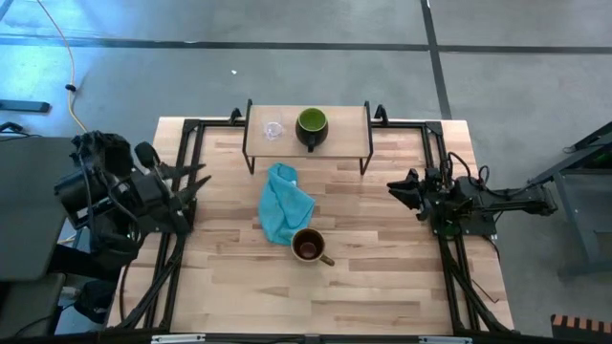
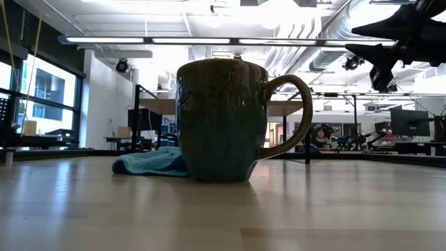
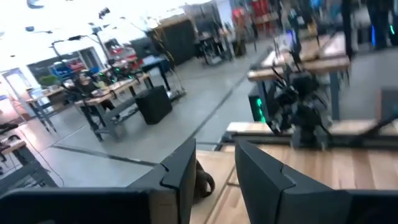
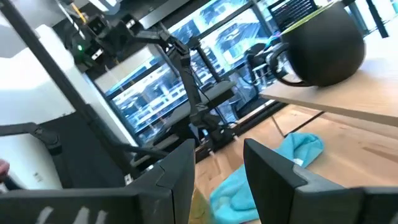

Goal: Stack small to large cups/mugs on shelf
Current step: Put the green mug on the shelf

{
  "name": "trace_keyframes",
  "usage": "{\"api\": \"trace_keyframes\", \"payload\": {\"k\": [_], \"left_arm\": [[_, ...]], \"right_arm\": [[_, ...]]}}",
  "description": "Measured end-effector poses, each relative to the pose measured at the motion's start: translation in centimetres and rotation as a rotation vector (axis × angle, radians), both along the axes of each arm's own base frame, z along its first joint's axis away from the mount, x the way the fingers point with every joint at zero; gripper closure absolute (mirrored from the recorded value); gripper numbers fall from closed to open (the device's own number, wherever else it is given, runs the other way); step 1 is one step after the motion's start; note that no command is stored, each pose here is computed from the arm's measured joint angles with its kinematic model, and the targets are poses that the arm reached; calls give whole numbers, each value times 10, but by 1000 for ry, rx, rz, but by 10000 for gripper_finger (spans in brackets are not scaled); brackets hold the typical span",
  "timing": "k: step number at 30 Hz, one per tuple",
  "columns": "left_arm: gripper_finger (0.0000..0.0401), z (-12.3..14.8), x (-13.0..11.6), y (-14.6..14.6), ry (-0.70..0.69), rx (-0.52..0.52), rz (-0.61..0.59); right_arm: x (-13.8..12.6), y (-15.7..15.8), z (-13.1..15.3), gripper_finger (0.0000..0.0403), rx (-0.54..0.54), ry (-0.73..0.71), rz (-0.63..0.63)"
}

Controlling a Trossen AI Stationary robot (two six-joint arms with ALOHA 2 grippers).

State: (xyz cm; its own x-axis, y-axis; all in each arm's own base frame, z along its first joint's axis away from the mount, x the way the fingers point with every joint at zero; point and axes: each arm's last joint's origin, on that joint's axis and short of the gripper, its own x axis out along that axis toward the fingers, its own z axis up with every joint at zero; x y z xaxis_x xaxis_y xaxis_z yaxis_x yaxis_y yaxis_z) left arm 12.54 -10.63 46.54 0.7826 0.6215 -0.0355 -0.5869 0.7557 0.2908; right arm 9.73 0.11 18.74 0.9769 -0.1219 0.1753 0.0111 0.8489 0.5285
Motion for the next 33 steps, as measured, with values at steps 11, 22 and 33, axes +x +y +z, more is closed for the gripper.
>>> {"api": "trace_keyframes", "payload": {"k": [11,22,33], "left_arm": [[300,-64,11,24,-243,-206,179],[300,-110,89,47,-229,-285,452],[300,-155,153,78,-129,-366,596]], "right_arm": [[0,-2,0,275,21,-3,-67],[-1,-3,0,275,1,-1,-95],[0,-1,-1,275,-9,9,-49]]}}
